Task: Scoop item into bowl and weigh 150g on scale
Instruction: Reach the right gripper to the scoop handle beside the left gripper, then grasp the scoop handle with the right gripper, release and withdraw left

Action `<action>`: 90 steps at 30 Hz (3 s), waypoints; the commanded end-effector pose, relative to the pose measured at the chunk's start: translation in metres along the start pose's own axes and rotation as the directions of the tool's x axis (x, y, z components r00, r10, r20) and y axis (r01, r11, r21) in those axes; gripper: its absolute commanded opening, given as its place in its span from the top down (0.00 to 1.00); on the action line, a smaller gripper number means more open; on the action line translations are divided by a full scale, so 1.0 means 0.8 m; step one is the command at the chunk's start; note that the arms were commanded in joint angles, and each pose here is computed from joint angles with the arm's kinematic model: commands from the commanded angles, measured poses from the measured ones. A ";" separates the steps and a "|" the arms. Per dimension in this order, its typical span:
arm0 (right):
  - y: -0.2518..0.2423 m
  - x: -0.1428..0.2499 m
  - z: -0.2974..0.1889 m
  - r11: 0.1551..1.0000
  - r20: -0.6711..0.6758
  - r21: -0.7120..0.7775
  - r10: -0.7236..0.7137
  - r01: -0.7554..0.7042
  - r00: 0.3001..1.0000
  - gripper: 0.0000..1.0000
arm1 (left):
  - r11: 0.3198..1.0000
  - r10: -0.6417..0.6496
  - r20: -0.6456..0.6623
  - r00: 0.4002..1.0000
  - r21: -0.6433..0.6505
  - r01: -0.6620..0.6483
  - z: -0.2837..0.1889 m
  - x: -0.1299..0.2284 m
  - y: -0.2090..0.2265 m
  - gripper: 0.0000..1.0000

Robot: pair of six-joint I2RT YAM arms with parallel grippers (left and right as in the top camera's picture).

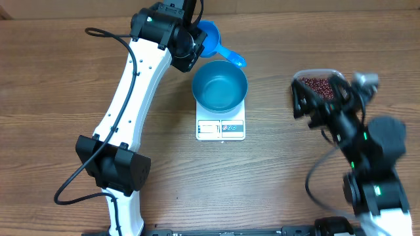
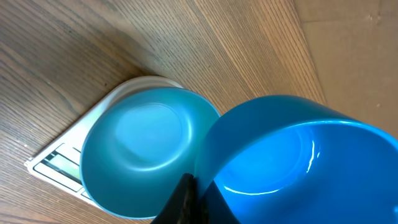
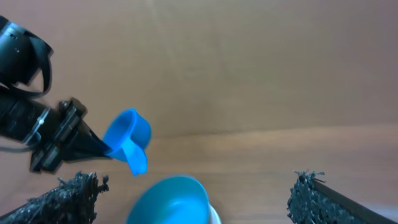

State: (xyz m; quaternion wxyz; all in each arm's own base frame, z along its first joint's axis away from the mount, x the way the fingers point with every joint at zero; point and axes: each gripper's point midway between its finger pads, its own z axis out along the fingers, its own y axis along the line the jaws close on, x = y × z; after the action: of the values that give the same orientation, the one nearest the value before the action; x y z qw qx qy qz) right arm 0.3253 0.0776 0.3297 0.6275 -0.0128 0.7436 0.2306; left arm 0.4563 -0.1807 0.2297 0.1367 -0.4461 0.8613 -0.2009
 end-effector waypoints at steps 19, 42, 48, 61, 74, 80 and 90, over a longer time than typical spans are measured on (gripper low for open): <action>0.020 0.078 0.139 0.673 -0.342 -0.186 0.639 -0.716 0.689 0.00 | 0.998 -0.061 -0.033 0.998 0.031 0.062 -0.009 0.010 -0.010 0.96; 0.075 0.088 0.149 0.660 -0.362 -0.238 0.620 -0.712 0.696 0.06 | 1.000 0.001 -0.057 0.998 0.029 0.000 -0.007 0.049 -0.016 0.96; 0.078 0.088 0.150 0.663 -0.351 -0.234 0.624 -0.711 0.698 0.16 | 0.999 0.024 -0.040 0.999 0.026 -0.023 -0.006 0.059 -0.018 0.96; 0.076 0.087 0.152 0.666 -0.336 -0.229 0.630 -0.710 0.700 0.50 | 0.998 0.059 -0.036 0.998 0.024 -0.058 -0.006 0.079 -0.020 0.96; 0.075 0.087 0.153 0.667 -0.331 -0.226 0.632 -0.710 0.700 0.86 | 0.998 0.059 -0.037 0.998 0.023 -0.059 -0.006 0.079 -0.020 0.95; 0.075 0.087 0.153 0.667 -0.331 -0.226 0.632 -0.710 0.700 0.96 | 0.998 0.063 -0.039 0.997 0.023 -0.062 -0.006 0.081 -0.020 0.95; 0.075 0.087 0.153 0.668 -0.330 -0.226 0.632 -0.709 0.701 0.96 | 0.997 0.069 -0.014 0.998 0.023 -0.069 -0.005 0.075 -0.021 0.00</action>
State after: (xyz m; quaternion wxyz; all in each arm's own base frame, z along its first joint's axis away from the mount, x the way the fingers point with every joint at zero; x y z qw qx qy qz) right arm 0.4035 0.1921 0.2601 0.3874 0.1370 0.7175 0.5624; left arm 0.4271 -0.2403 0.2297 0.1178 -0.4130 0.8782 -0.2107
